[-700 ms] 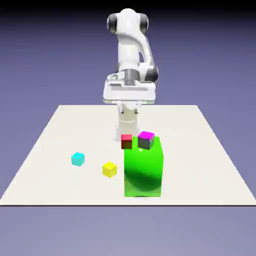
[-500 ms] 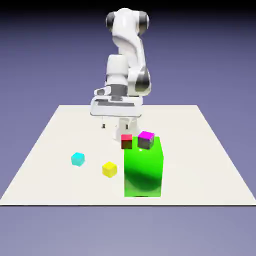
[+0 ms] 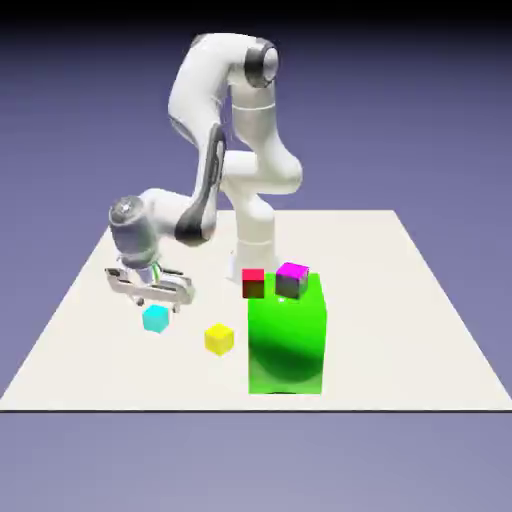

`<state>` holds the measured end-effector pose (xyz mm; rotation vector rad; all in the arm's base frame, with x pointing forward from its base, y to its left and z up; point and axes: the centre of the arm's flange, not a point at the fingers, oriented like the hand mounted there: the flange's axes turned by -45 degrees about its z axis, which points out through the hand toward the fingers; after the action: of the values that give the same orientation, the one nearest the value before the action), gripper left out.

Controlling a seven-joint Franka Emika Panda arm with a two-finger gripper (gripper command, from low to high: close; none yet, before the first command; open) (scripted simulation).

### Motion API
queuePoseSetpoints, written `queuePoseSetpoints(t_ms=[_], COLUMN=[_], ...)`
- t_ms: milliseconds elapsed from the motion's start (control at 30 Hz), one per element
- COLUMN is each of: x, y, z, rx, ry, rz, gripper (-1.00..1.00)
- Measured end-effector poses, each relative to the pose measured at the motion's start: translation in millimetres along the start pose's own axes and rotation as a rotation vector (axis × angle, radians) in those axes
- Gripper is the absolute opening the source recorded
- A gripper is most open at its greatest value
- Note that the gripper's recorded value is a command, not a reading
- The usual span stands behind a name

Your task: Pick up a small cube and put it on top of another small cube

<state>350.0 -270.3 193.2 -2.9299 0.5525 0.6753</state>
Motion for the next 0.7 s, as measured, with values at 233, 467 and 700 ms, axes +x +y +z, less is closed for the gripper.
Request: queuePoseSetpoints(t_ms=[233,467,700], x=[-1,-2,-2], y=[30,31,-61], z=[76,47,-5], rx=[0.024,0.027,0.118], ry=[-0.127,-0.126,-0.106], rz=[0.044,0.044,0.212], gripper=[0.0,-1.0,-1.0])
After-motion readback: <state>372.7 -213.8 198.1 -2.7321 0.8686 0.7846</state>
